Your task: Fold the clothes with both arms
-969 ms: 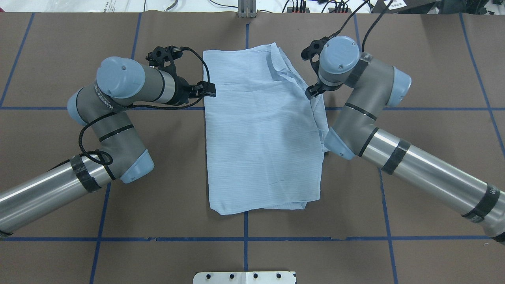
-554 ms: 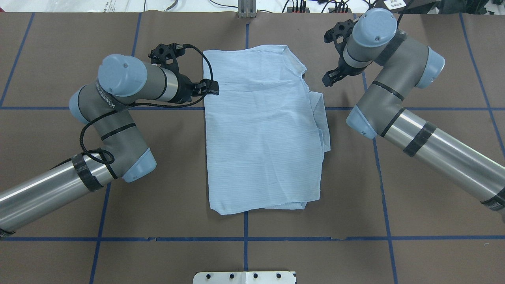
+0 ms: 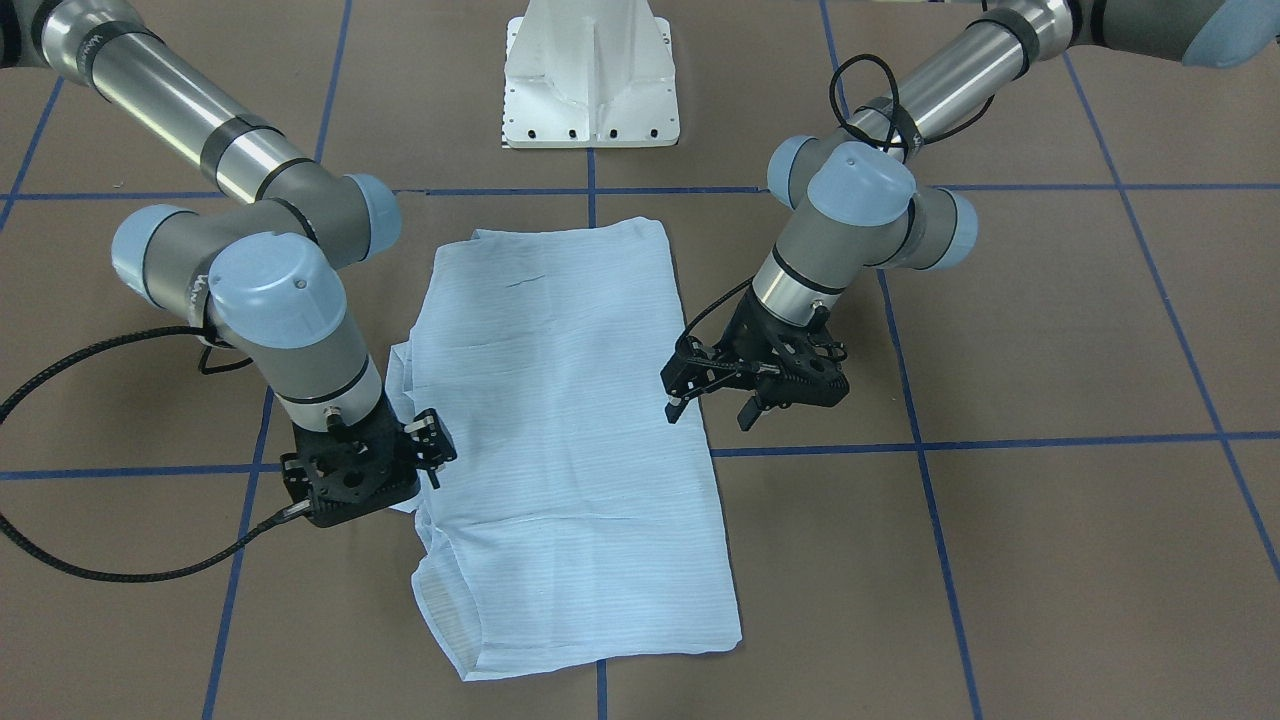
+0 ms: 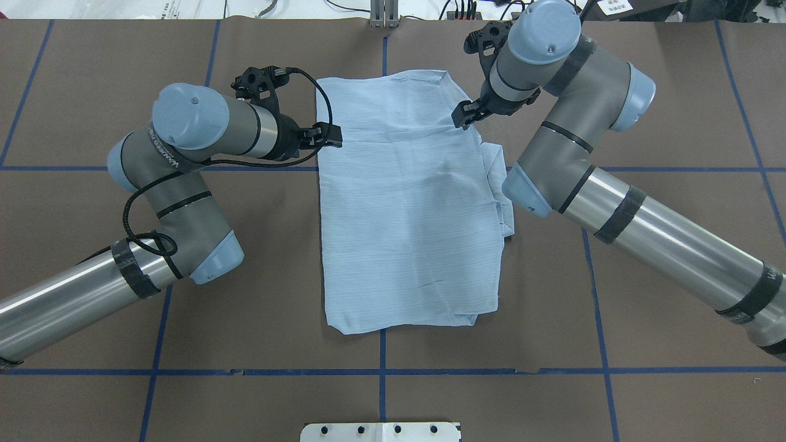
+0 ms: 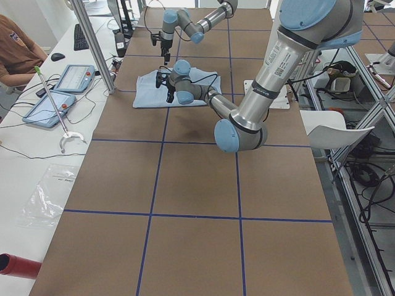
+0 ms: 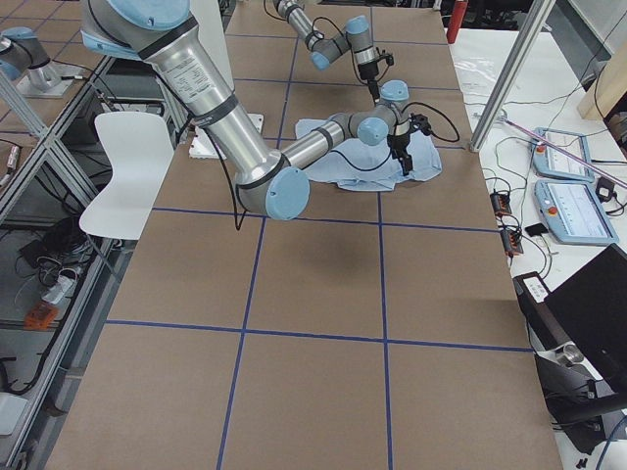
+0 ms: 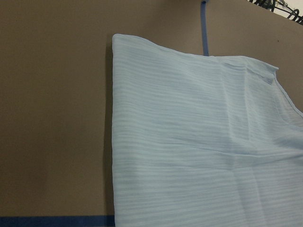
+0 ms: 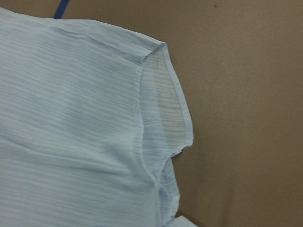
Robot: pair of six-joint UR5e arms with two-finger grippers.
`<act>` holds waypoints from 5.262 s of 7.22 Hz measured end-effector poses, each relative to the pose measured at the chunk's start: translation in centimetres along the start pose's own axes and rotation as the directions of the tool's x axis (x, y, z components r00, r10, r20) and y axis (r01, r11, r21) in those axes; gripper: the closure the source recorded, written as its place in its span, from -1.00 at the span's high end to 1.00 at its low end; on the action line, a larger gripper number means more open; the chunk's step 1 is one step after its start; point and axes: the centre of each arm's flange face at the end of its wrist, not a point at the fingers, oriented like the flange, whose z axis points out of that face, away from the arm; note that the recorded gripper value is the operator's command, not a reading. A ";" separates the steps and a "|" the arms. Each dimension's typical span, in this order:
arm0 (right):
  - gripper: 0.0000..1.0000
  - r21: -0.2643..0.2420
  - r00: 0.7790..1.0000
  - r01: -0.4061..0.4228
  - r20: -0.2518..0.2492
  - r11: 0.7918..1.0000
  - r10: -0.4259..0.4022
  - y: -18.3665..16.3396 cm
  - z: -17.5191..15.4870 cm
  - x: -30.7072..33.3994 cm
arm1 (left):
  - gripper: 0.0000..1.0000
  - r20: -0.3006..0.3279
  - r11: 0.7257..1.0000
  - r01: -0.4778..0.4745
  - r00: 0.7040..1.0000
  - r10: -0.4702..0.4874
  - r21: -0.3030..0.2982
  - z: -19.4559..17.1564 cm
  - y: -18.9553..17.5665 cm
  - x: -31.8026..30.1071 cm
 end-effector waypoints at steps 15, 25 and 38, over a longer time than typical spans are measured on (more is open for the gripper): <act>1.00 -0.180 0.906 -0.377 0.131 0.909 0.402 17.6 -5.4 0.9 | 0.27 0.233 0.908 0.345 0.928 -0.291 -0.237 -2.2 25.5 3.1; 1.00 -0.167 0.910 -0.377 0.115 0.911 0.398 18.5 -4.6 -0.4 | -1.00 0.248 0.909 0.350 0.923 -0.294 -0.228 -1.7 24.8 4.3; 0.90 -0.154 0.597 -0.802 -0.162 0.578 0.786 29.9 0.1 -15.1 | -1.00 0.233 0.904 0.347 0.928 -0.291 -0.251 -3.3 24.7 5.5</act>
